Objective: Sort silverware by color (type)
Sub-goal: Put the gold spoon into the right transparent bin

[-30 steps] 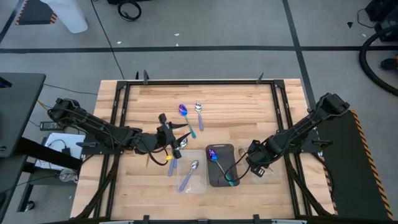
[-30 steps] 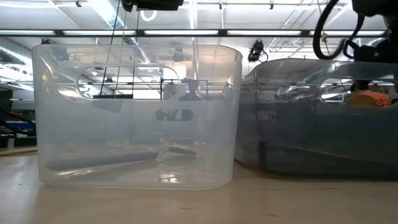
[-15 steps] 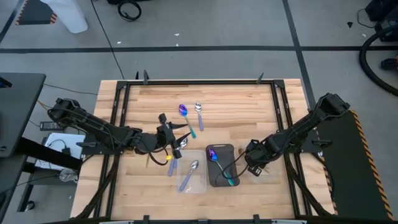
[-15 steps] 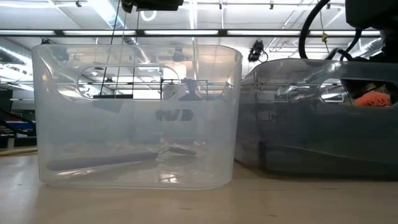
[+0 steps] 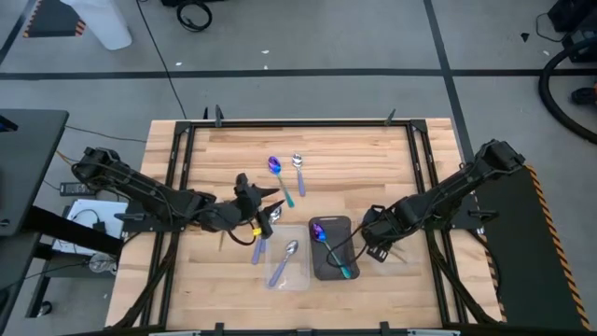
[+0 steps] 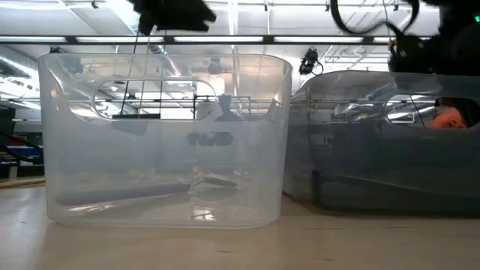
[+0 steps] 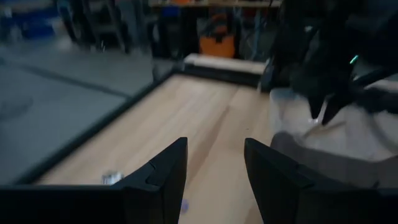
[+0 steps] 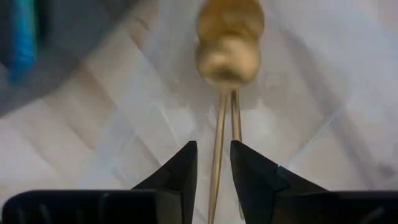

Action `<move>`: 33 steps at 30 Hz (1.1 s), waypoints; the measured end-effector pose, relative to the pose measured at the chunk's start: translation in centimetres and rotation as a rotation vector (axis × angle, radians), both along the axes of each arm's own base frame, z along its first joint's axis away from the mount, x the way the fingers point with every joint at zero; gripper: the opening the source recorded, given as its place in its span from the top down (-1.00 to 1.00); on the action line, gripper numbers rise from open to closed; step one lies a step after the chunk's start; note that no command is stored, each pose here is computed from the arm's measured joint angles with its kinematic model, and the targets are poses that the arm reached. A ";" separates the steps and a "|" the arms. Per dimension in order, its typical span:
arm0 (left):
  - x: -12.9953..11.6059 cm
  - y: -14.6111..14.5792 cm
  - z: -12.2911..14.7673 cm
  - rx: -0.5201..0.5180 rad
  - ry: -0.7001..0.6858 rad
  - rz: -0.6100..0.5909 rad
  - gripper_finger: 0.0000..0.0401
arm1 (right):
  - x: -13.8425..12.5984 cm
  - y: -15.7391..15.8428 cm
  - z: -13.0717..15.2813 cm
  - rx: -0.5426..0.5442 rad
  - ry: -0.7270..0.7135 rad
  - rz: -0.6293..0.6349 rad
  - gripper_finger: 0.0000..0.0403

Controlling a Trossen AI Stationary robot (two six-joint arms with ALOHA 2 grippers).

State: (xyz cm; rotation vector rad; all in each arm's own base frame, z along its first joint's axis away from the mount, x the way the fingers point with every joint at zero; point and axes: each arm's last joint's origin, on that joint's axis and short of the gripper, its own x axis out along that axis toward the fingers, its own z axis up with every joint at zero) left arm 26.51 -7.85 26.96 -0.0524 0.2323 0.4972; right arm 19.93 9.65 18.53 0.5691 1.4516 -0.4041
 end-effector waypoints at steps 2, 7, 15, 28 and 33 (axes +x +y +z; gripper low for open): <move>-0.2 0.1 -0.5 -0.046 0.023 0.021 0.17 | 0.5 0.1 1.1 -0.032 -0.035 0.024 0.48; -0.9 0.3 -2.0 -0.157 0.102 0.077 0.17 | 1.6 0.1 3.6 -0.152 -0.132 0.059 0.49; -3.0 0.9 -4.3 -0.334 0.290 0.199 0.17 | 2.5 -0.2 6.6 -0.344 -0.242 0.101 0.49; -3.1 2.3 -6.8 -0.481 0.408 0.382 0.17 | 3.7 -1.4 7.8 -0.658 -0.378 0.093 0.49; -2.3 2.9 -8.3 -0.476 0.471 0.430 0.17 | 4.1 -1.8 7.9 -0.667 -0.391 0.100 0.49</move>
